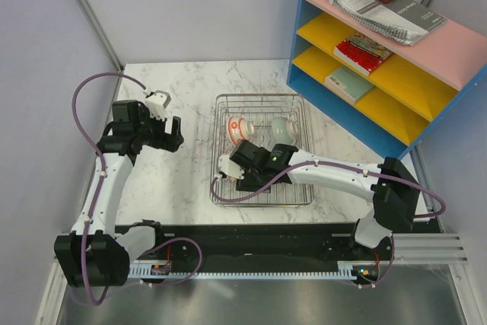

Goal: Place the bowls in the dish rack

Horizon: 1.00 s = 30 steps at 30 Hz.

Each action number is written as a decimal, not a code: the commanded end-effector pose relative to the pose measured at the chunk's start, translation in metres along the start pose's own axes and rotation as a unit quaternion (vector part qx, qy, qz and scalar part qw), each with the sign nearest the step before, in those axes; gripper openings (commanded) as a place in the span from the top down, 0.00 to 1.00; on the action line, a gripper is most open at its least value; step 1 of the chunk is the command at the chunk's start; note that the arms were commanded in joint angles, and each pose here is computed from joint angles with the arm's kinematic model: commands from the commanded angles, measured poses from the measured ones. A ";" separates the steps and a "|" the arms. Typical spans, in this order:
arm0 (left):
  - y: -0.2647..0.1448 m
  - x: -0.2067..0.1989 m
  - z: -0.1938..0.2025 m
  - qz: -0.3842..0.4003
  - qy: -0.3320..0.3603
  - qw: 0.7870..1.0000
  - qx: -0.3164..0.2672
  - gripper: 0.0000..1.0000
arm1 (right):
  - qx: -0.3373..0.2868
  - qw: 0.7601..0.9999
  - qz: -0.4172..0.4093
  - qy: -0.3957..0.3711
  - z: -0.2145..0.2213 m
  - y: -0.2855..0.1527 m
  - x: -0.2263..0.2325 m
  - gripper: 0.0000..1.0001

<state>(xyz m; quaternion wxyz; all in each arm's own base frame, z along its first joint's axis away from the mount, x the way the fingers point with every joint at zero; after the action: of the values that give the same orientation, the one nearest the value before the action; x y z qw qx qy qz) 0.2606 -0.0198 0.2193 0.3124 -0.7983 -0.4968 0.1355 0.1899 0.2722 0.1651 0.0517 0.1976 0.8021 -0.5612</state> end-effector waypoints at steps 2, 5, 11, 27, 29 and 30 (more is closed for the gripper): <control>0.000 0.002 -0.002 -0.004 0.006 1.000 -0.013 0.00 | 0.001 0.999 0.039 -0.027 -0.008 0.008 0.001 1.00; 0.000 0.002 -0.002 -0.004 0.007 1.000 -0.014 0.00 | 0.009 0.998 0.042 -0.038 -0.009 0.012 0.004 1.00; 0.001 0.002 -0.001 -0.001 0.009 1.000 -0.014 0.00 | 0.016 0.998 0.041 -0.050 -0.009 0.013 0.006 1.00; 0.002 0.002 0.001 -0.003 0.010 1.000 -0.016 0.00 | 0.035 0.997 -0.005 -0.065 -0.006 0.009 0.014 0.26; 0.001 0.002 0.000 -0.003 0.009 1.000 -0.017 0.00 | 0.037 0.997 -0.009 -0.067 -0.005 0.009 0.016 0.20; 0.001 0.001 0.000 -0.004 0.010 1.000 -0.016 0.00 | 0.037 0.997 -0.010 -0.067 -0.005 0.008 0.016 0.16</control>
<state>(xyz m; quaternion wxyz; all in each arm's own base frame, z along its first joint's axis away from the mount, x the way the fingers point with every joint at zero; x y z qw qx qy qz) 0.2582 -0.0194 0.2094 0.3169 -0.7965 -0.4944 0.1439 0.1847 0.2828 0.1566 0.1014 0.1781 0.7803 -0.5908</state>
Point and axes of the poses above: each gripper's point midway between its finger pads, its own y axis out along the fingers, its own x axis along the line the jaws close on, z = x × y, the point moved 6 cm from there along -y, back along the fingers, and after that the axes turned 9 degrees about y, right-handed, at the moved point
